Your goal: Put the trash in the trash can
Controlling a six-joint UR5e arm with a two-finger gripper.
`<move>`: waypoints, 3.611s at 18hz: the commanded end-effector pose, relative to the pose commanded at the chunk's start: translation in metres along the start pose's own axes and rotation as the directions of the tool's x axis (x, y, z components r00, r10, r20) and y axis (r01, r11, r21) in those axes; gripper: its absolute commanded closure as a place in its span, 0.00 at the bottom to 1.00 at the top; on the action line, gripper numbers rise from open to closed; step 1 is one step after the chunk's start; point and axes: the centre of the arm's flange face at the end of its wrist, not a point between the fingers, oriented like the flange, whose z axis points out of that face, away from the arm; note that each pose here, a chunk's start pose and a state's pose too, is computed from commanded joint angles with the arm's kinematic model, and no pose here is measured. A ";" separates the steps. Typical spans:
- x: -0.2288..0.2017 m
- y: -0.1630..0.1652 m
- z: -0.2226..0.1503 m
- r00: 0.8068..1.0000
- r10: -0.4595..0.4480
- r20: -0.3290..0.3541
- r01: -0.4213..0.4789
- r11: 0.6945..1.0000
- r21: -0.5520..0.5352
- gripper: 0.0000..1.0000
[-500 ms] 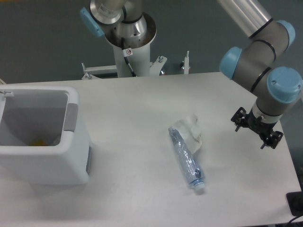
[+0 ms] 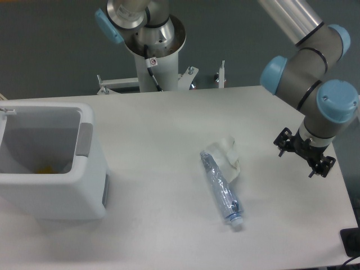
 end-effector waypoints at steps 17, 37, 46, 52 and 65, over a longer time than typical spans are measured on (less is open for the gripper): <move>0.086 -0.040 0.034 0.956 -0.265 -0.128 0.278 0.955 0.102 0.00; 0.120 -0.026 0.053 0.949 -0.270 -0.161 0.278 0.960 0.032 1.00; 0.105 -0.030 -0.034 0.940 -0.336 -0.060 0.341 0.924 0.171 1.00; 0.148 -0.103 -0.101 0.893 -0.440 -0.093 0.446 0.841 0.305 1.00; 0.251 -0.217 -0.260 0.869 -0.441 -0.224 0.485 0.667 0.566 1.00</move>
